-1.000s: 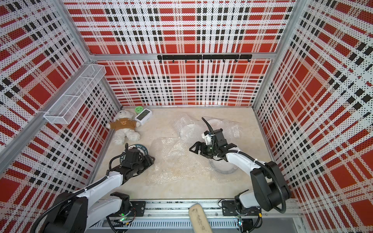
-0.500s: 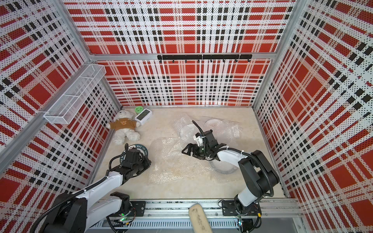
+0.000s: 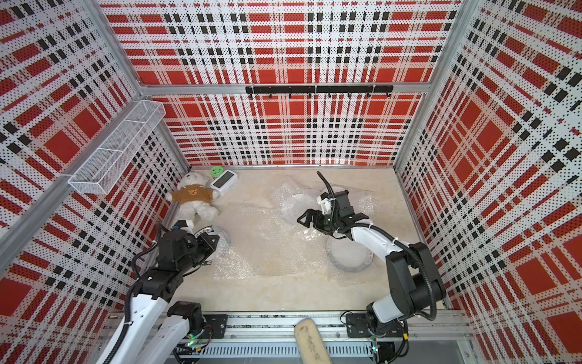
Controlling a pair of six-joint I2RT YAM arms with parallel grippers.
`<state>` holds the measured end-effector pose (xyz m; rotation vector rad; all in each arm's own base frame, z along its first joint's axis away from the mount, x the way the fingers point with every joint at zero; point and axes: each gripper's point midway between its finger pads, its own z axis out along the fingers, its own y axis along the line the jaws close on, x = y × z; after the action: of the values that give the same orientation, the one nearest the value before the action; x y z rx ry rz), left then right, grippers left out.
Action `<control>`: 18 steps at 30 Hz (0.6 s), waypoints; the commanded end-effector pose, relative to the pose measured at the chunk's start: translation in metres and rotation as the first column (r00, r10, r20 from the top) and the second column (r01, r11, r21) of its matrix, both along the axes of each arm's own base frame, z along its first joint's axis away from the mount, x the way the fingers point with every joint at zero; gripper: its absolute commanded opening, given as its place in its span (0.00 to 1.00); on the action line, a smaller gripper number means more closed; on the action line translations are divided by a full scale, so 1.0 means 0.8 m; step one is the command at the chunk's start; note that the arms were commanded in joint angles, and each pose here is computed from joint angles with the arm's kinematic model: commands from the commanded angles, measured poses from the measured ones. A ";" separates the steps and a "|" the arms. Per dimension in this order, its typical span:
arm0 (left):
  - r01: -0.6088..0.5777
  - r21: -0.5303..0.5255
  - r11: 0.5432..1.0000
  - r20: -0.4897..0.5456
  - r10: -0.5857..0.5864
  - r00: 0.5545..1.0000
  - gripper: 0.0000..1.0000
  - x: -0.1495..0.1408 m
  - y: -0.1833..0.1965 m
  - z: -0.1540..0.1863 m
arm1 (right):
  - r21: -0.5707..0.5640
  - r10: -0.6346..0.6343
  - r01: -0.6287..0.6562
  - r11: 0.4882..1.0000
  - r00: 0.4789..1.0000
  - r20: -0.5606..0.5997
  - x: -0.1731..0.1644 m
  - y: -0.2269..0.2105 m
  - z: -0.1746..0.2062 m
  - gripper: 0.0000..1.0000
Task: Unpack dinner plates from bubble wrap
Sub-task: Adjust the bubble wrap at the center of the board.
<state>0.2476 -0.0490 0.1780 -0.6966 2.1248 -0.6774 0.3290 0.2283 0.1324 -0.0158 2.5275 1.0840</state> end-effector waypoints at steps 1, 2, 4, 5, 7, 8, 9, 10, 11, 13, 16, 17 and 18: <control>-0.010 0.062 0.998 -0.052 0.014 0.999 0.00 -0.022 0.020 0.008 | -0.116 0.027 -0.024 0.993 0.999 0.022 -0.012 -0.016 -0.005 1.00; -0.025 0.074 0.997 -0.040 0.028 0.999 0.00 -0.023 0.027 0.017 | -0.122 0.026 -0.025 0.992 1.000 0.007 -0.016 -0.018 -0.013 1.00; -0.051 0.087 0.995 -0.029 0.054 0.998 0.00 -0.022 0.039 0.026 | -0.117 0.021 -0.023 0.993 1.000 -0.023 -0.022 -0.018 -0.028 1.00; -0.064 0.080 0.995 -0.026 0.066 0.997 0.00 -0.021 0.043 0.029 | -0.106 0.019 -0.023 0.994 0.999 -0.036 -0.025 -0.016 -0.035 1.00; -0.065 0.044 0.997 0.000 0.065 0.998 0.00 -0.015 0.045 0.037 | -0.069 0.017 -0.019 0.997 0.999 -0.040 -0.029 -0.006 -0.039 1.00; -0.064 0.031 0.998 0.012 0.063 0.998 0.00 -0.012 0.045 0.043 | -0.047 0.023 -0.025 0.999 0.999 -0.037 -0.031 0.005 -0.038 1.00; -0.067 0.030 0.997 0.019 0.066 0.998 0.00 -0.009 0.047 0.050 | -0.040 0.031 -0.033 0.999 0.999 -0.036 -0.033 0.014 -0.040 1.00; -0.070 0.031 0.997 0.027 0.069 0.997 0.00 -0.006 0.048 0.057 | -0.040 0.043 -0.045 0.998 0.998 -0.034 -0.036 0.023 -0.042 1.00; -0.072 0.027 0.997 0.040 0.071 0.997 0.00 -0.002 0.048 0.065 | -0.039 0.057 -0.059 0.998 0.998 -0.040 -0.037 0.035 -0.047 1.00; -0.055 0.008 0.998 0.082 0.054 0.995 0.00 0.007 0.045 0.084 | -0.014 0.080 -0.081 0.997 0.995 -0.058 -0.039 0.056 -0.057 1.00; -0.023 -0.015 1.000 0.117 0.025 0.993 0.00 0.020 0.040 0.108 | 0.031 0.112 -0.110 0.993 0.991 -0.079 -0.042 0.089 -0.072 1.00; -0.012 -0.019 1.000 0.124 0.014 0.992 0.00 0.024 0.038 0.114 | 0.042 0.122 -0.119 0.992 0.989 -0.084 -0.043 0.099 -0.076 1.00; 0.001 -0.024 1.000 0.134 0.002 0.991 0.00 0.026 0.035 0.121 | 0.047 0.133 -0.129 0.991 0.987 -0.088 -0.045 0.108 -0.080 1.00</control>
<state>0.2606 -0.0139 0.2486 -0.7263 2.0436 -0.6735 0.2779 0.2888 0.0551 -0.1244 2.7124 1.1153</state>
